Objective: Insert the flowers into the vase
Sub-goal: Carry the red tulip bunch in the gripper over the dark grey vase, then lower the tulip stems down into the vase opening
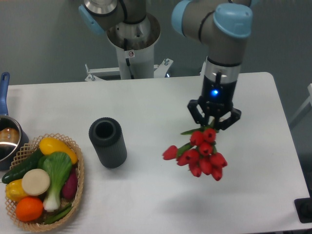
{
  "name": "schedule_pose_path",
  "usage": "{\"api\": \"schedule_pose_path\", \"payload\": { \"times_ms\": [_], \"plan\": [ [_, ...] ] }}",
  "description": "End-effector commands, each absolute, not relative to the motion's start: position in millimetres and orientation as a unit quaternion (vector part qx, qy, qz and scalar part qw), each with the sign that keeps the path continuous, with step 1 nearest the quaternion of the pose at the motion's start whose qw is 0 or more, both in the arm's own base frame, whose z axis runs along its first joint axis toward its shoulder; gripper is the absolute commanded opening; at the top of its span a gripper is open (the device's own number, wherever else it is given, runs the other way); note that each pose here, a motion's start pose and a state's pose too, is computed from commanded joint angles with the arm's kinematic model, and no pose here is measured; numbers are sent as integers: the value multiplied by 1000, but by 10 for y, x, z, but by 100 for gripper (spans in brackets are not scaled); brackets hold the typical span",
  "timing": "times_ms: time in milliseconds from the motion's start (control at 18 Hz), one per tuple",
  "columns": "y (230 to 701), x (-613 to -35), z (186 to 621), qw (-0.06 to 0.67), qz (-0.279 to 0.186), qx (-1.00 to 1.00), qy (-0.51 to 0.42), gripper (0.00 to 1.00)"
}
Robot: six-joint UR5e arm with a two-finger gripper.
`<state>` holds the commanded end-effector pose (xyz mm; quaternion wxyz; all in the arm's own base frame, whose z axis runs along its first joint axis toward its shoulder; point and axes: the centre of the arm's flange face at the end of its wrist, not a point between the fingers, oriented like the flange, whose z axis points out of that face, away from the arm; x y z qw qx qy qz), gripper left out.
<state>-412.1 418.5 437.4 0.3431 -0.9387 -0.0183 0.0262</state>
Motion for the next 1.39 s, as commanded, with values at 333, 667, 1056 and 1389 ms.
{"api": "schedule_pose_path", "payload": {
  "times_ms": [333,667,1056,1389],
  "plan": [
    [4323,-3904,4542,411,-28,-911,-8,0],
    [4437,-3711,4708,463,-60,-884,22,0],
    [4414,-3542,4900,536,-115,-835,47,0],
    [4278,-3174,5018,585,-161,-793,66,0]
  ]
}}
